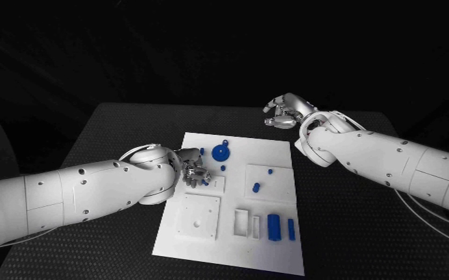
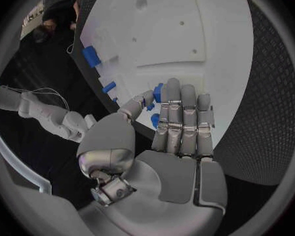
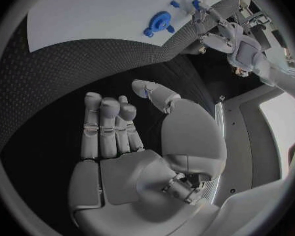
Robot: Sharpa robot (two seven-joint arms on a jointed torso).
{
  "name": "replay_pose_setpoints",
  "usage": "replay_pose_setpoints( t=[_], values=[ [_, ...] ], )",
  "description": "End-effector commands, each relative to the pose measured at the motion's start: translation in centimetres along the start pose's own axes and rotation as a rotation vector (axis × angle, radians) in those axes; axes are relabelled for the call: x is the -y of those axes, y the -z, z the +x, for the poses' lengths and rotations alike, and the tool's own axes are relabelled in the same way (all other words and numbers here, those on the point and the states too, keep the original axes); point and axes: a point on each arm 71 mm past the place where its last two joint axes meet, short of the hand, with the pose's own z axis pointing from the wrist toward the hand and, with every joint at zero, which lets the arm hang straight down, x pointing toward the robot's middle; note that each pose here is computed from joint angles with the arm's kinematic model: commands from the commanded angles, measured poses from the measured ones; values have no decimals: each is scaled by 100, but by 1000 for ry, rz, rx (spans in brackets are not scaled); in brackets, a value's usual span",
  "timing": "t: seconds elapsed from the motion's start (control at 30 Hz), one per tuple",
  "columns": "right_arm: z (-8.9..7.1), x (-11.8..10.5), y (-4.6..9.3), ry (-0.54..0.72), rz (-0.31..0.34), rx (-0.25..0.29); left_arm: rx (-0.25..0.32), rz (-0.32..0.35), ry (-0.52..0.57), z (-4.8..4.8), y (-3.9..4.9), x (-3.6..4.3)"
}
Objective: Assemble the parts on the task board
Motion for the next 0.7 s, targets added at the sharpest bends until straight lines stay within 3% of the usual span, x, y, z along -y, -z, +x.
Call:
replay_pose_setpoints(
  t=[0.03, 0.7],
  values=[
    [14, -15, 2, 5, -8, -15, -33, 13, -47, 84, -8, 31],
    [17, -14, 1, 6, -7, -19, -79, 30, -80, 244, -13, 87]
  ],
)
